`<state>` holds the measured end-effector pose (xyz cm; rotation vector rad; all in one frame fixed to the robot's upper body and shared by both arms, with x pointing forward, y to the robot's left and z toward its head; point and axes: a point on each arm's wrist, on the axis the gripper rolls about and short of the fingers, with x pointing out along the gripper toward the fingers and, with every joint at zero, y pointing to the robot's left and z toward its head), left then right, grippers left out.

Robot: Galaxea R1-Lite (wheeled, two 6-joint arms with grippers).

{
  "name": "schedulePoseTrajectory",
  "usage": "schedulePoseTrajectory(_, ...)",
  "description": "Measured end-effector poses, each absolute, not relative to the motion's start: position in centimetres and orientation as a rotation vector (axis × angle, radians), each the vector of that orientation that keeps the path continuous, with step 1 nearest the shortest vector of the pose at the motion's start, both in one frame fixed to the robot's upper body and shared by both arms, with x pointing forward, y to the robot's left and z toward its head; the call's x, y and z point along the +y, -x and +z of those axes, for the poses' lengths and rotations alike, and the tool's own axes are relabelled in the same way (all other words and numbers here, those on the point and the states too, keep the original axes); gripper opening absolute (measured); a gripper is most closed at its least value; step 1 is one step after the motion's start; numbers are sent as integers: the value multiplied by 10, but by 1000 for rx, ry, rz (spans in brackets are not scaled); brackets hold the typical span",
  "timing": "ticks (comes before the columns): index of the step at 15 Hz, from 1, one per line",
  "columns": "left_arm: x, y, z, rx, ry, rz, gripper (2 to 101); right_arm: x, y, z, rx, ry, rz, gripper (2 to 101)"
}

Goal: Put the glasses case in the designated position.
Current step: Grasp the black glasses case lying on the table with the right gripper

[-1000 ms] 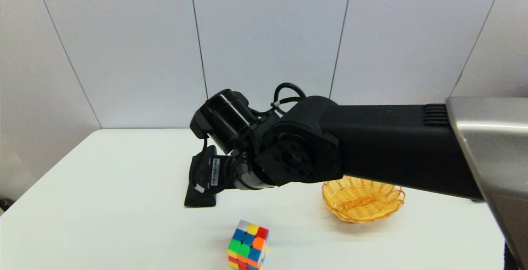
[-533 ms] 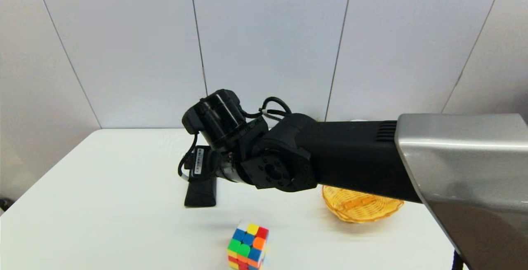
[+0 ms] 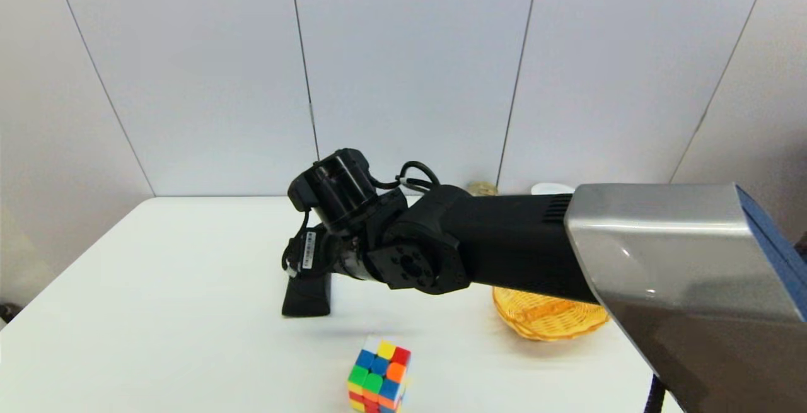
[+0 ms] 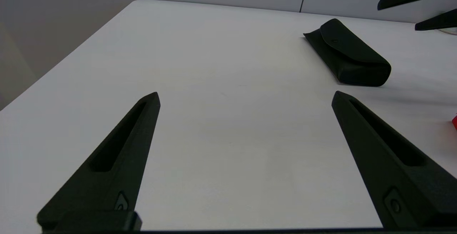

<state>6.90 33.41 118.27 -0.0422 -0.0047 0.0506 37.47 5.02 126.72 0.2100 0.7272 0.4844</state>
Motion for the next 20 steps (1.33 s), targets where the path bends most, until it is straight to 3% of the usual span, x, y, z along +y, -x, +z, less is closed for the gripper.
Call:
schedulePoseTrajectory(3,334,-69,1183,-5,42,50,978,50,-377,1260,777,-200,529,979)
schedulePoseTrajectory(10,334,-69,1183,-5,42,51,978,45,-375,1271,771,-94,658,979)
schedulePoseTrajectory(15,334,-69,1183,-5,42,51,978,51,-374,1253,797,3,679,979)
schedulePoseTrajectory(20,334,-69,1183,-6,42,50,978,64,-379,1231,785,-36,670,980)
